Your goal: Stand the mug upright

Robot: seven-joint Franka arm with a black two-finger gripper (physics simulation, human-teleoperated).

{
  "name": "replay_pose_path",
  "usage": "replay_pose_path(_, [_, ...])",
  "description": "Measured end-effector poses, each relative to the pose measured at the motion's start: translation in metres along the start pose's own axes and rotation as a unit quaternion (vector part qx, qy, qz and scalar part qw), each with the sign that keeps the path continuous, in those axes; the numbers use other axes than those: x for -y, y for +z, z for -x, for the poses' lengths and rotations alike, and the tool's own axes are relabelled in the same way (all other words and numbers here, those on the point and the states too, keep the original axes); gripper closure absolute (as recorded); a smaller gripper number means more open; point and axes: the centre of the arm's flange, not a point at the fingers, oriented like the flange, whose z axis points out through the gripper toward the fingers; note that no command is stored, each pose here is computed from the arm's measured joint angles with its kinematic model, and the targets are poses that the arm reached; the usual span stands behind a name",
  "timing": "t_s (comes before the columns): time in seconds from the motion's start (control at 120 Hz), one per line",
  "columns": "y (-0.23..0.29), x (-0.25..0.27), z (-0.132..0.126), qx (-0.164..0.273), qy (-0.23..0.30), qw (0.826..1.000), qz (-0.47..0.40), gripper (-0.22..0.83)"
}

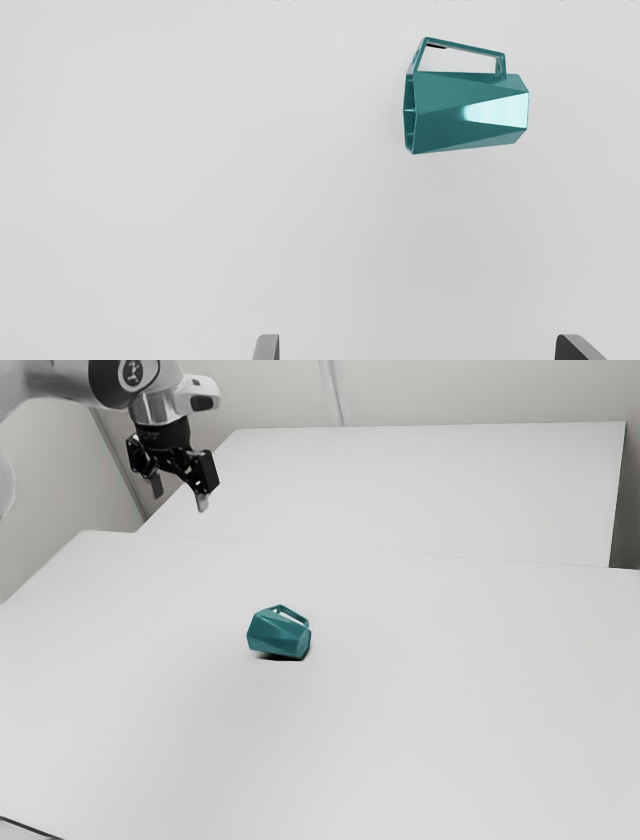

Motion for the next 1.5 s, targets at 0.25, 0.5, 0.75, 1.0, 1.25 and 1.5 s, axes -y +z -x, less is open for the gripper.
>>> replay_pose_path(0.25, [-0.005, 0.003, -0.001, -0.021, -0.008, 0.999, 0.039, 0.0])
replay_pose_path(0.5, [0.038, 0.086, 0.001, -0.033, -0.12, 0.979, 0.164, 0.0])
replay_pose_path(0.75, [0.114, 0.105, -0.023, -0.031, -0.165, 0.955, 0.244, 0.0])
replay_pose_path(1.0, [0.216, 0.131, -0.026, -0.019, -0.202, 0.922, 0.329, 0.0])
replay_pose_path(1.25, [0.304, 0.159, -0.019, -0.02, -0.201, 0.897, 0.393, 0.0])
replay_pose_path(1.5, [0.348, 0.195, -0.029, -0.029, -0.171, 0.881, 0.441, 0.0])
